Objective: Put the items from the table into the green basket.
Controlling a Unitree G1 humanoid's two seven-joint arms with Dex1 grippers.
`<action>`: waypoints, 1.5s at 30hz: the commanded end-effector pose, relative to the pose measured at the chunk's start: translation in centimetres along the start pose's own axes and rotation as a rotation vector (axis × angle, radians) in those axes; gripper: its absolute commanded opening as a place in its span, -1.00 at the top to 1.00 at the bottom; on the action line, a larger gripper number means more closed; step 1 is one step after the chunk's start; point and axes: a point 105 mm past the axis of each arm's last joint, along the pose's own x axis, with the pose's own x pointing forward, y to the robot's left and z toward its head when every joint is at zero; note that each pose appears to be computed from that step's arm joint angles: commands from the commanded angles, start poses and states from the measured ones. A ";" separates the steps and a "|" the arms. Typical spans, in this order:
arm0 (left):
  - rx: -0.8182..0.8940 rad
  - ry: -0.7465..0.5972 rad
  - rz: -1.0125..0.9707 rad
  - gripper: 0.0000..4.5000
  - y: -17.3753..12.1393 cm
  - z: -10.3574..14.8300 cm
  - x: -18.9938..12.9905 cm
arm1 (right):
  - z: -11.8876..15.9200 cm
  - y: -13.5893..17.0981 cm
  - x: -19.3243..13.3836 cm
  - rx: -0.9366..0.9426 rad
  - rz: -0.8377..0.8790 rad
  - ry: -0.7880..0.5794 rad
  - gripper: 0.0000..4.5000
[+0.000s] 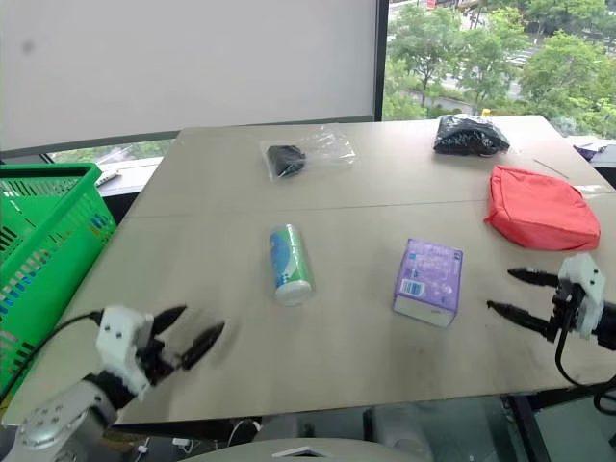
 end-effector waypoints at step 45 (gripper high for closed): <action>-0.052 0.317 0.480 0.11 0.7 3.3 13.2 | 13.9 10.4 12.1 -0.154 0.358 -0.223 -1.00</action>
